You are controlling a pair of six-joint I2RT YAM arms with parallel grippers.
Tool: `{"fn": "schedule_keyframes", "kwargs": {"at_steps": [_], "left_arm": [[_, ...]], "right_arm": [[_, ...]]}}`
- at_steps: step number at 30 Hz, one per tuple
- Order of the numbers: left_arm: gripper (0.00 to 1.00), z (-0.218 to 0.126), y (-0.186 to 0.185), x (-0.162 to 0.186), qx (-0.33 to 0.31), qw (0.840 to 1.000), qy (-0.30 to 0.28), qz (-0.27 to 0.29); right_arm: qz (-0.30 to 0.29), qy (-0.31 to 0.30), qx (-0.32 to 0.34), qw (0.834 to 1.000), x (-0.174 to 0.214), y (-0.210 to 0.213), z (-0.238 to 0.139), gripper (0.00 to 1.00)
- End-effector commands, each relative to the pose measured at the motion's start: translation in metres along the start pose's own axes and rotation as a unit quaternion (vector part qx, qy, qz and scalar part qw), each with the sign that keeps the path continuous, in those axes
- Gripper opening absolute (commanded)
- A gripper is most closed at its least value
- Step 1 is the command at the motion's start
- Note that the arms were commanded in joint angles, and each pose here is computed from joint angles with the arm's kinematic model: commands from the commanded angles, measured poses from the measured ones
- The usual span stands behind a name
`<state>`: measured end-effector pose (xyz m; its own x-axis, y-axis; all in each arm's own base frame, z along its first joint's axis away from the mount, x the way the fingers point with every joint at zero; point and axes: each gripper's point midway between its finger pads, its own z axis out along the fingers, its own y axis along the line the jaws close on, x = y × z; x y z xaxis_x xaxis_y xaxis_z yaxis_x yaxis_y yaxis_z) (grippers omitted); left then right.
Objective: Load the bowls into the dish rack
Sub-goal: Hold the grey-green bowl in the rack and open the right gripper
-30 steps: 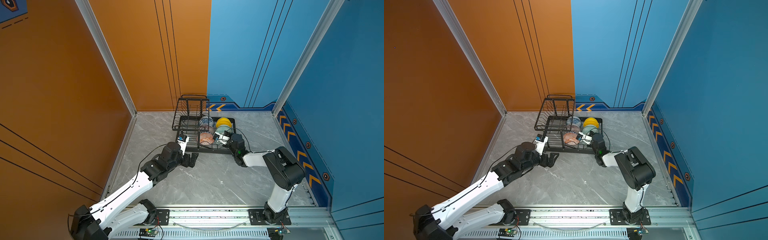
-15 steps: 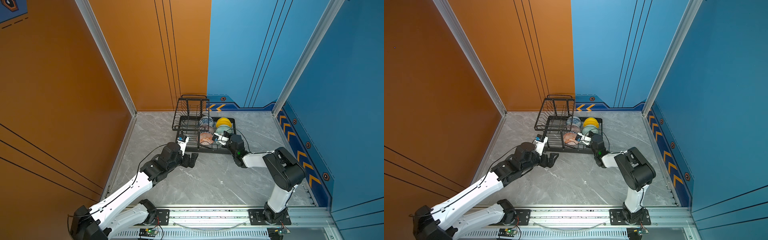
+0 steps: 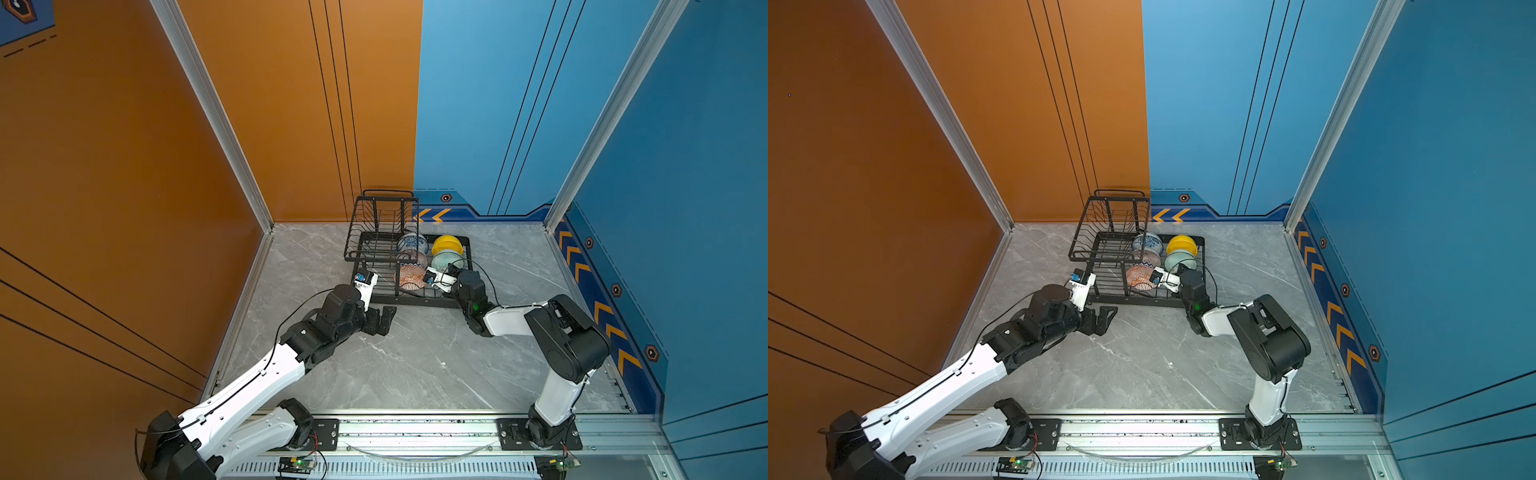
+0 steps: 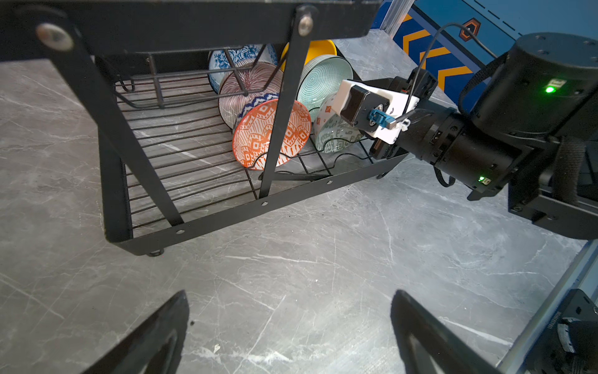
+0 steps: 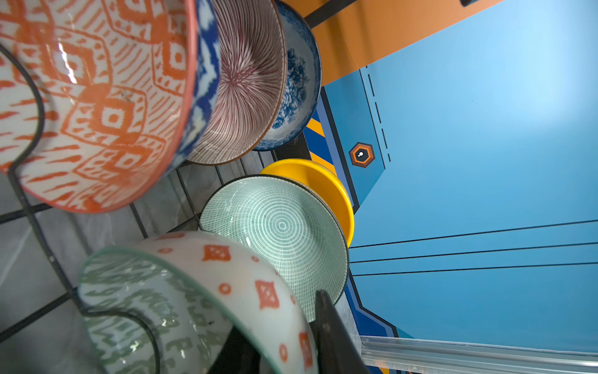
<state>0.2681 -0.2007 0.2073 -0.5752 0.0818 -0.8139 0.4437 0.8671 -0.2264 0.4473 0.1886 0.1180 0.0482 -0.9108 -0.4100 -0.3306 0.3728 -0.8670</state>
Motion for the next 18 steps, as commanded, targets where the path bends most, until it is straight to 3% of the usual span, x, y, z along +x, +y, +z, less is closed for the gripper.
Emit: {"fn": "schedule_keyframes", "kwargs": {"at_steps": [1,6,18], "left_arm": [[0.98,0.0003,0.0022,-0.0005,-0.001,1.000,0.002,-0.005],[0.98,0.0002,0.0024,-0.0002,-0.001,1.000,0.002,-0.005],[0.98,0.0000,0.0040,0.0019,-0.004,1.000,0.003,-0.005]], "right_arm": [[-0.007,0.010,-0.069,0.998,0.0065,0.0420,-0.0055,0.33],[-0.005,0.008,-0.070,0.998,0.0054,0.0411,-0.0054,0.42],[0.003,0.007,-0.073,0.997,0.0063,0.0389,-0.0051,0.51]]}}
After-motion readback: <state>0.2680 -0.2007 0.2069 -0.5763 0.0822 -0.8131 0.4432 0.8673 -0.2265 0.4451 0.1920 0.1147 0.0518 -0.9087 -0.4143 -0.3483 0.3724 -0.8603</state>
